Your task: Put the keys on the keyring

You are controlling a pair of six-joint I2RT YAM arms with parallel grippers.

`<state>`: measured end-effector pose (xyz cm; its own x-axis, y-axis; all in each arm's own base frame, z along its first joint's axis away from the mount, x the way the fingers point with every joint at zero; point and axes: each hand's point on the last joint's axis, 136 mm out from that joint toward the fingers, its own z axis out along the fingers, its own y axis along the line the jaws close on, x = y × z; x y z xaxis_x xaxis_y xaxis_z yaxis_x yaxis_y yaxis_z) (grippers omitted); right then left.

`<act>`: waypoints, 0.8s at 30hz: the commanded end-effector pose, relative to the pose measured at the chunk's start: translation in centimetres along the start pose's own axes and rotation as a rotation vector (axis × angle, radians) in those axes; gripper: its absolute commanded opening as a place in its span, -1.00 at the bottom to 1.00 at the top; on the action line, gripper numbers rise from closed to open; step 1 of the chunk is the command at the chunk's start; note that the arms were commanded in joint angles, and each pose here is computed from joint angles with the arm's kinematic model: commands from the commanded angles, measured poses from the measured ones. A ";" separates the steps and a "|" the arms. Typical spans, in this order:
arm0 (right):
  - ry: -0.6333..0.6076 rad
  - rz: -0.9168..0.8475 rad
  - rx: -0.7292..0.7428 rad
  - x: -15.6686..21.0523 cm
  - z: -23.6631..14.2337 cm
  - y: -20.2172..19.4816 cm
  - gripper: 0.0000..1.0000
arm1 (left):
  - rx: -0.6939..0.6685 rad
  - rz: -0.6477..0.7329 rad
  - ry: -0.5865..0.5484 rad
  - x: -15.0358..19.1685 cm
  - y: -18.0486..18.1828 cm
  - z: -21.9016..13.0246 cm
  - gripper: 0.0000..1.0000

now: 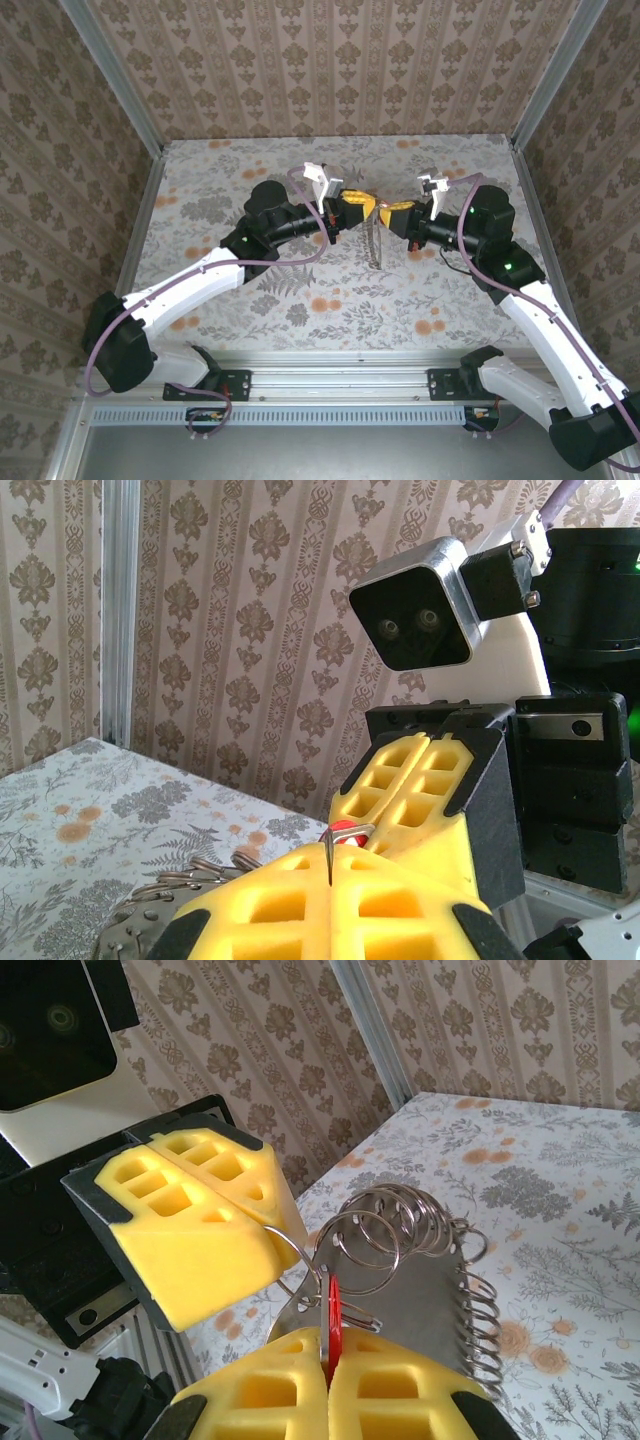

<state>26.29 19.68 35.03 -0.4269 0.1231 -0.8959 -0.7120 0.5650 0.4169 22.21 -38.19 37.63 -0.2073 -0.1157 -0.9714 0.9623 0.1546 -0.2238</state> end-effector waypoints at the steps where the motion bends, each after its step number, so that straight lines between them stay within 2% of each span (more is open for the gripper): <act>1: -0.033 -0.032 -0.024 -1.4 -0.3 0.9 -1.00 | 0.031 0.040 -0.039 -1.7 -0.9 0.2 -1.00; 24: -0.045 -0.105 0.013 -3.5 -0.8 1.2 -1.00 | 0.038 0.038 -0.037 -1.5 -1.1 0.1 -1.00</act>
<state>26.85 19.30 36.98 -0.3735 0.0979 -0.9224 -0.7207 0.5955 0.3550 22.03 -38.23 37.62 -0.2082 -0.1128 -0.9716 0.9640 0.1441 -0.2233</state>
